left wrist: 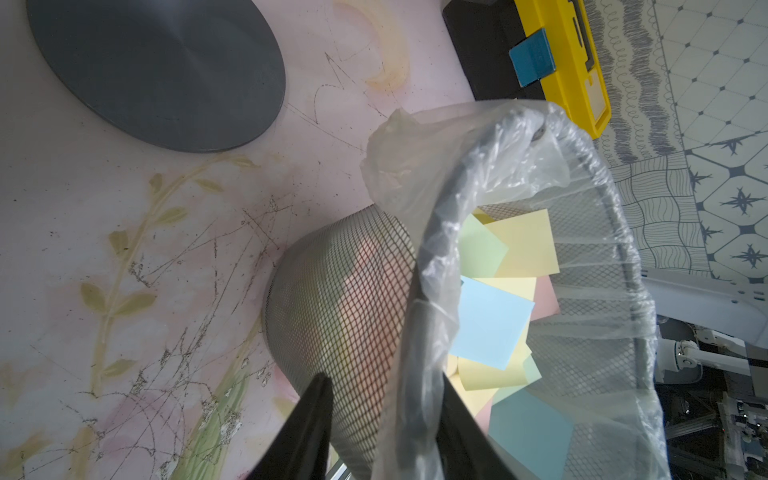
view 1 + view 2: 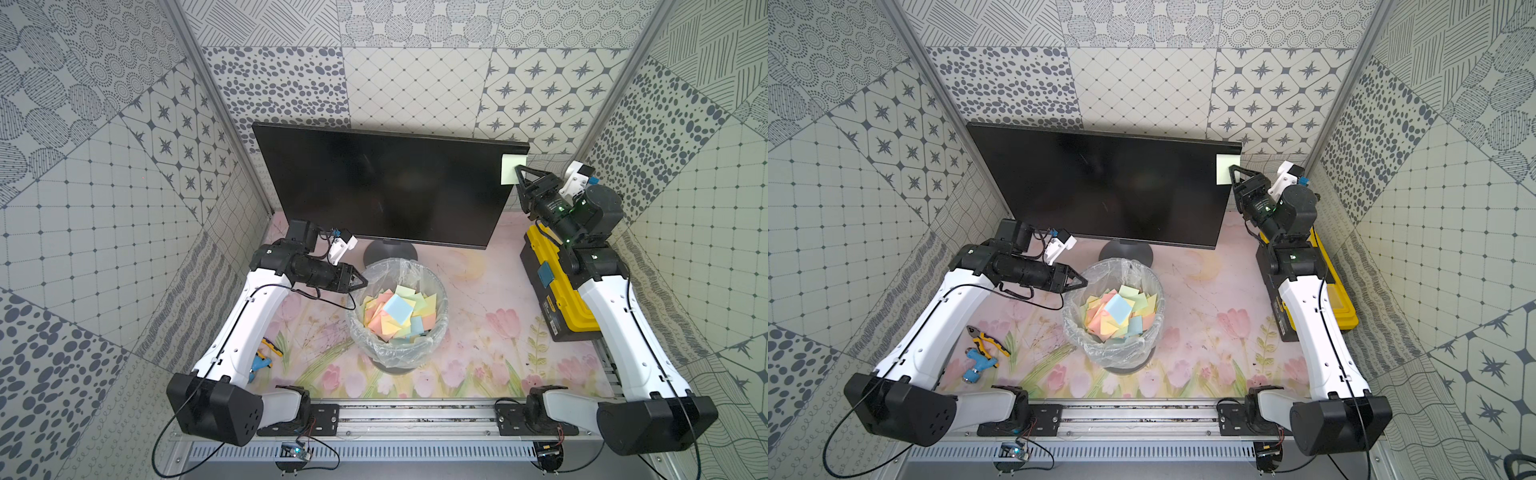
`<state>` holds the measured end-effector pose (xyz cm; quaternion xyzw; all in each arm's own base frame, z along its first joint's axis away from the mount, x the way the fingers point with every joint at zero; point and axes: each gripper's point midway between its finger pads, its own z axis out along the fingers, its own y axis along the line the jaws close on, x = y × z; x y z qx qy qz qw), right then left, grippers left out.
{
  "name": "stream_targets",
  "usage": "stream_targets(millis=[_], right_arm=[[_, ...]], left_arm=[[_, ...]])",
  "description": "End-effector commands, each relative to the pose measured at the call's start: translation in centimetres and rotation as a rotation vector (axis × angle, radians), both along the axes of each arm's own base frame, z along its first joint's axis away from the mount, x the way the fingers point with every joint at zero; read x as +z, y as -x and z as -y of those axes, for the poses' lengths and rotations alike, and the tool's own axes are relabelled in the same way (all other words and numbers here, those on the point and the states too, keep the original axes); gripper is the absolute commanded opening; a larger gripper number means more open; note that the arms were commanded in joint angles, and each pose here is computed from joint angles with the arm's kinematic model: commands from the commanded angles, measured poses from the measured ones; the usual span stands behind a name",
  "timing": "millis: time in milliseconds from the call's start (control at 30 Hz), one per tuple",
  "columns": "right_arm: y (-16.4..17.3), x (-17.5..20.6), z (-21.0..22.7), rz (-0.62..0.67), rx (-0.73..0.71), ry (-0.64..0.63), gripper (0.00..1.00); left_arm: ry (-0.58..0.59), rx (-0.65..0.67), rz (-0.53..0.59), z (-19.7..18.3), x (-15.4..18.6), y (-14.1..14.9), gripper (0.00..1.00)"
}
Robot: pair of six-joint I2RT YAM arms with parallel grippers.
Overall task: Remove the sticky note from the monitor
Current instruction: Tear off the sticky note from the monitor.
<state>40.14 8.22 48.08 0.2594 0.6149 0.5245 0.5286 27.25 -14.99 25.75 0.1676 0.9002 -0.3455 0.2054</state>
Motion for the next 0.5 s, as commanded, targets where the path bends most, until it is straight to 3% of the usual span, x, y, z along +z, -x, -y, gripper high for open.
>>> stream_targets(millis=[0,400,467], right_arm=[[0.1,2.2,0.3,0.074,-0.014,0.011,0.41],[1.0,3.1,0.5,0.093,-0.018,0.0,0.02],[1.4,3.3,0.5,0.097,-0.017,-0.006,0.0]], left_arm=[[0.021,-0.021,0.0,0.3,0.6,0.3,0.42],[0.021,-0.021,-0.006,0.3,0.5,0.3,0.42],[0.021,-0.02,-0.007,0.3,0.5,0.3,0.42]])
